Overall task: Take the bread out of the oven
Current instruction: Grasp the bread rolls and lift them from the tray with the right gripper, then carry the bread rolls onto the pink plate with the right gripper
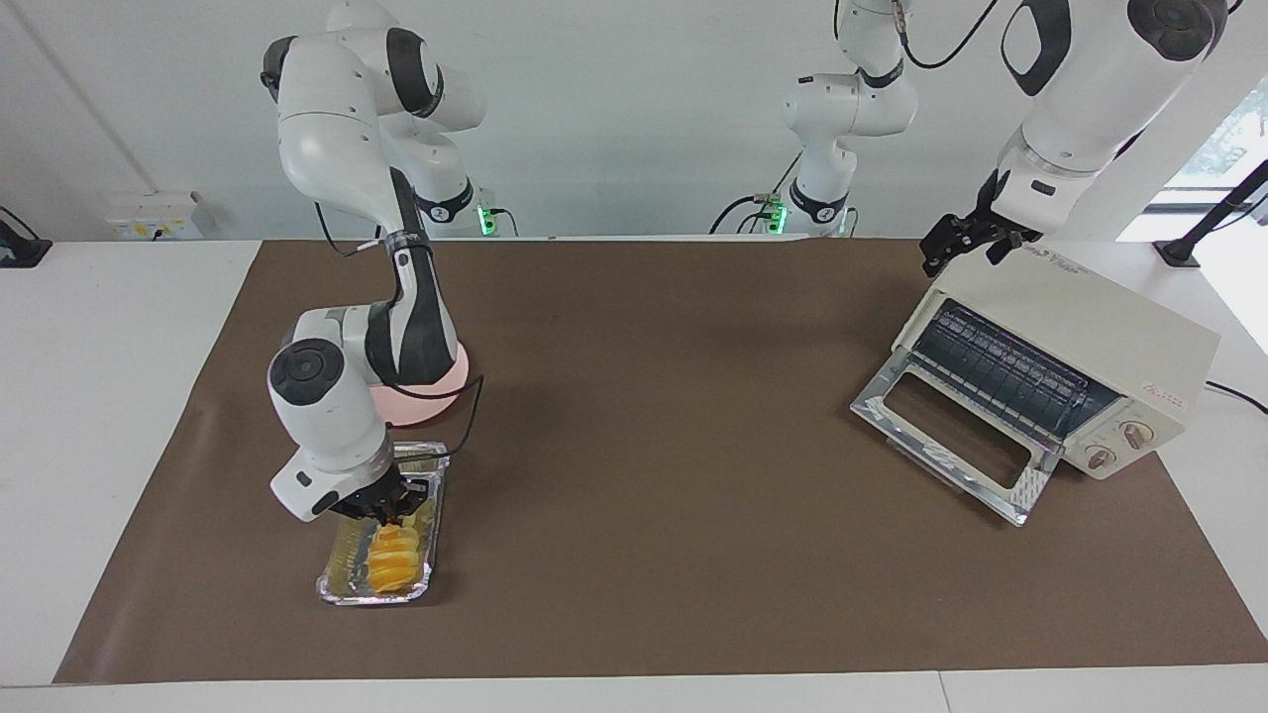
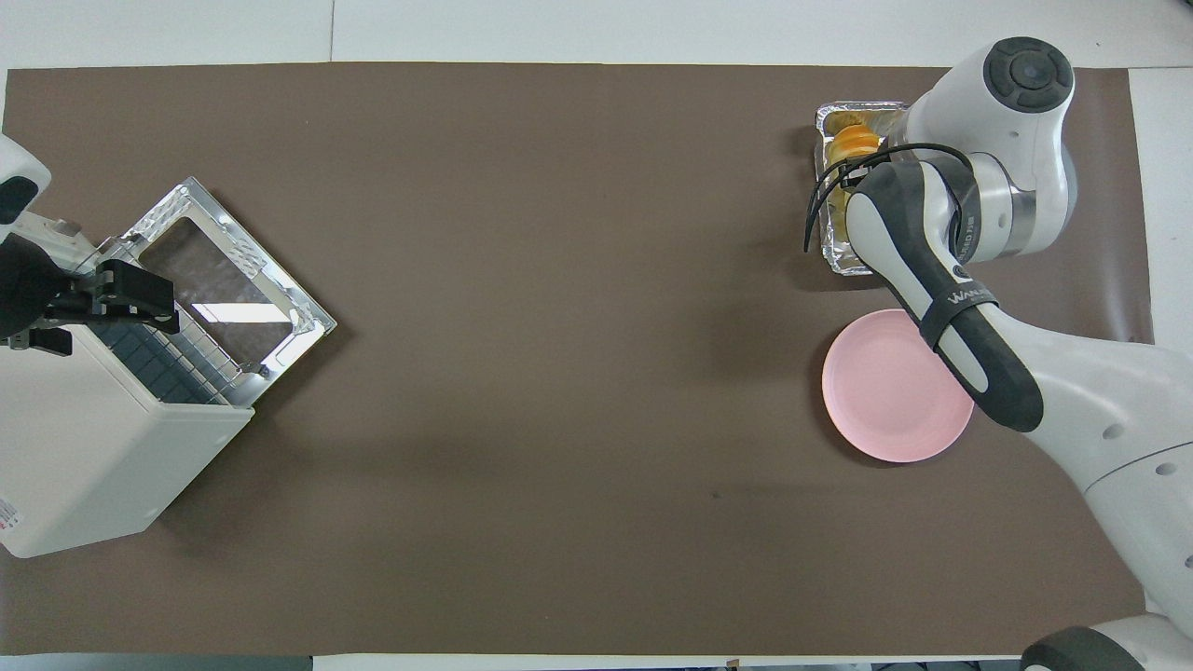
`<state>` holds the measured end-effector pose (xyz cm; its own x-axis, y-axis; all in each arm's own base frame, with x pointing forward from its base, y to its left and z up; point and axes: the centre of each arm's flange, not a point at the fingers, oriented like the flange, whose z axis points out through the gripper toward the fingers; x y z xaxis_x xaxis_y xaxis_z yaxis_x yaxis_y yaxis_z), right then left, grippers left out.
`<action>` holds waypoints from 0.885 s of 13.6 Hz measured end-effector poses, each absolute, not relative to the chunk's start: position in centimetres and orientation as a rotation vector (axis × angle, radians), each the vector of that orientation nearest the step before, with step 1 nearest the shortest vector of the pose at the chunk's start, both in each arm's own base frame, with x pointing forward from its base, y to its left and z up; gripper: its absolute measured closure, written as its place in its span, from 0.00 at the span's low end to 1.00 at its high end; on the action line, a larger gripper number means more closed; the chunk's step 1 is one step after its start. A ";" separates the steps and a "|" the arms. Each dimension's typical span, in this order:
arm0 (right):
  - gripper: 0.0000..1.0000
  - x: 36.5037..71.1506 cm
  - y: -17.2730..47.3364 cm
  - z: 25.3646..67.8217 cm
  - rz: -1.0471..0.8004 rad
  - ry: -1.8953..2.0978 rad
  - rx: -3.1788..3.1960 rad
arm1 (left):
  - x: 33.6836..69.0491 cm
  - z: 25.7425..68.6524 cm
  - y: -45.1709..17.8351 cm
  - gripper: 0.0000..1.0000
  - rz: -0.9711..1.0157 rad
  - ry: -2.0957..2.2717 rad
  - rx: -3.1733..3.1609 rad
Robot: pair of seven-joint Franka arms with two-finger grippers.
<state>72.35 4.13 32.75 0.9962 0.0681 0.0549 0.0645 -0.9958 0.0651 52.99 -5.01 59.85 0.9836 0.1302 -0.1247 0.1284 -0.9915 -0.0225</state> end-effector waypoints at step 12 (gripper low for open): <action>0.92 62.8 4.7 46.7 -0.150 0.068 3.106 | 53.0 59.9 -5.0 0.00 0.193 -0.203 -3.116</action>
<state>62.80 4.70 46.66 0.9944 0.0424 -0.0971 0.0454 -0.9986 0.0286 52.97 -5.01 59.94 0.9839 0.1304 -0.1221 0.1287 -0.9915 -0.0211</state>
